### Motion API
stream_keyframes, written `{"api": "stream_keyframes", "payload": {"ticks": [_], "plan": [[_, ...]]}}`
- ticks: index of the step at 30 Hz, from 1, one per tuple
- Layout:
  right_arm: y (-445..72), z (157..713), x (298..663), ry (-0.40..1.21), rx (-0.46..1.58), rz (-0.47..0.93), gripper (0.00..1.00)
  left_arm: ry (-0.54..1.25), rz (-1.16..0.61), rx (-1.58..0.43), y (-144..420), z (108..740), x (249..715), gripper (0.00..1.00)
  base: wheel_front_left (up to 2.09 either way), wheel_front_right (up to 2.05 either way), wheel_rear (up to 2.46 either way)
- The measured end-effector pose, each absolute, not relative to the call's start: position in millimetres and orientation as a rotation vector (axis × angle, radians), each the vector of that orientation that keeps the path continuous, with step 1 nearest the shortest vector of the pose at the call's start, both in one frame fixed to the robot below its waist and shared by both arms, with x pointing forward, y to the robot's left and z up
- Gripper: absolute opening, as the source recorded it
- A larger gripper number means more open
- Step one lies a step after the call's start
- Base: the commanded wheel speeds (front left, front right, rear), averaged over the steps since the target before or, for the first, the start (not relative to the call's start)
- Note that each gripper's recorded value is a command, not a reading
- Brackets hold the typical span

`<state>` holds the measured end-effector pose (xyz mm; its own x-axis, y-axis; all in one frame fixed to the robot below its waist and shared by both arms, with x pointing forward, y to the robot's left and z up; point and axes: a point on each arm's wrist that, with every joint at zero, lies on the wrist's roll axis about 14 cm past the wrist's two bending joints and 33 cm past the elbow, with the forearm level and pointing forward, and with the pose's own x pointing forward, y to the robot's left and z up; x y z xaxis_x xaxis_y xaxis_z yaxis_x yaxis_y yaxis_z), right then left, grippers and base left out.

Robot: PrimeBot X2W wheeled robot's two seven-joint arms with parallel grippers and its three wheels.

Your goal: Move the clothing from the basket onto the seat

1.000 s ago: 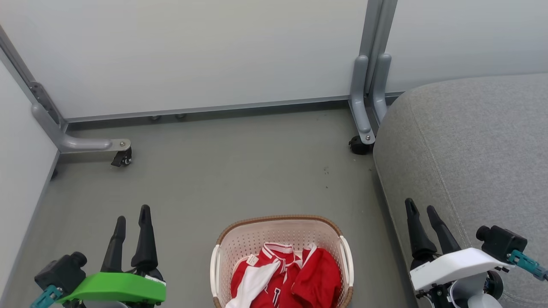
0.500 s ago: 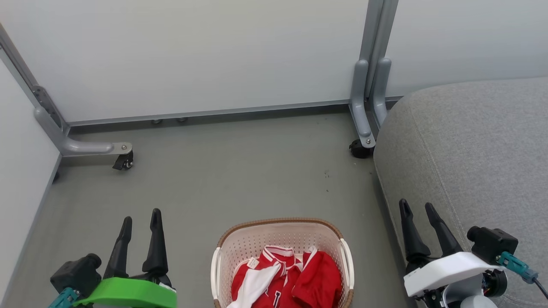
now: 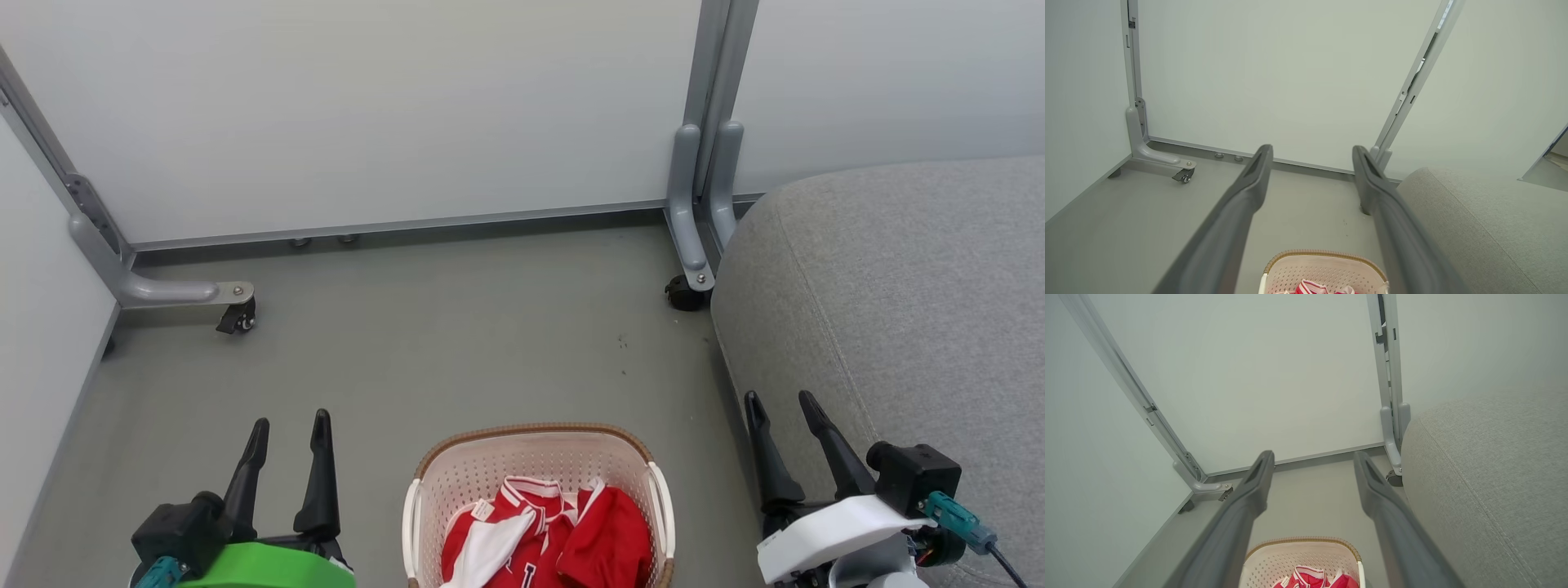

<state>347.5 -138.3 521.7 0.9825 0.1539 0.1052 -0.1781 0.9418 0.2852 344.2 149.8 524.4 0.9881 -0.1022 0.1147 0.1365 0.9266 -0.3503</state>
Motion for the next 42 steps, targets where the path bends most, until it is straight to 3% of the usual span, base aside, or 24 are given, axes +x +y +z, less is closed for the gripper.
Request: {"api": "stream_keyframes", "payload": {"ticks": [42], "plan": [[-142, 524, 334, -0.142, 0.077, 0.176, 1.0, -0.11, -0.206, -0.18, 128, 516, 332, 1.0, 0.0, 0.0, 0.0]]}}
